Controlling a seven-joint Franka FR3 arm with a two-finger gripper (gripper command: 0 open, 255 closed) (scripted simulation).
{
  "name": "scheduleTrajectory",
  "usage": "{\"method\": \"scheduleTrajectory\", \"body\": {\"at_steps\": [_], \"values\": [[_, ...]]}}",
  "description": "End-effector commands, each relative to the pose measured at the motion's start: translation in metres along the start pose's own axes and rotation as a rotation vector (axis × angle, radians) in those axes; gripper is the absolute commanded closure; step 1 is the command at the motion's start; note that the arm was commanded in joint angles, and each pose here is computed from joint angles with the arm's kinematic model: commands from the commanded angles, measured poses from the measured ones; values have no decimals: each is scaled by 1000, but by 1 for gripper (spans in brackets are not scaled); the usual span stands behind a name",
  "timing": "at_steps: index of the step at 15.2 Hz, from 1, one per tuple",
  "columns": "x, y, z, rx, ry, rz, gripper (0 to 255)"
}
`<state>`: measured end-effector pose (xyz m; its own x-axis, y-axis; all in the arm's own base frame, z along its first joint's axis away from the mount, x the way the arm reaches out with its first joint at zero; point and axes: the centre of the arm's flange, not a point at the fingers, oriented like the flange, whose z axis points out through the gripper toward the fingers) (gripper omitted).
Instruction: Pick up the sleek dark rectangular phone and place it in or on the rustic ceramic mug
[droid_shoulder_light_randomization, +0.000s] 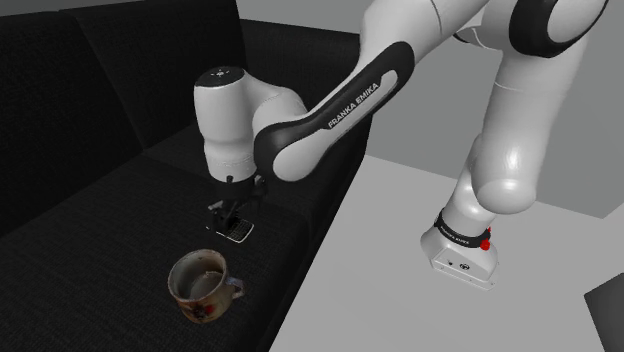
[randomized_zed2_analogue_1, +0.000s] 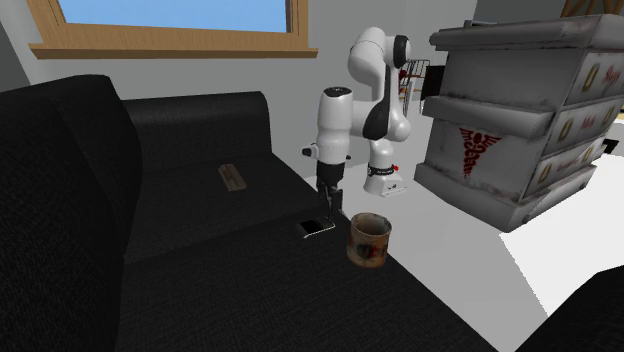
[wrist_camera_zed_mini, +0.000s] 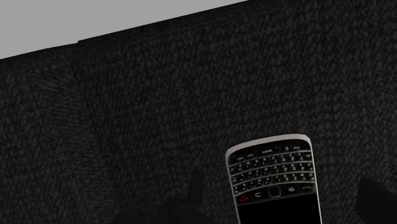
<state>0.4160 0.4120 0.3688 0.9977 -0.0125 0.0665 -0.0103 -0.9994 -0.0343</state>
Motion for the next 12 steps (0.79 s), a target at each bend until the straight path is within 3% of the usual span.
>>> {"method": "scheduleTrajectory", "body": {"at_steps": [1, 6, 12], "values": [[0, -3, 10, 1, 1, 0, 0], [0, -3, 40, 1, 1, 0, 0], [0, -3, 40, 1, 1, 0, 0]]}}
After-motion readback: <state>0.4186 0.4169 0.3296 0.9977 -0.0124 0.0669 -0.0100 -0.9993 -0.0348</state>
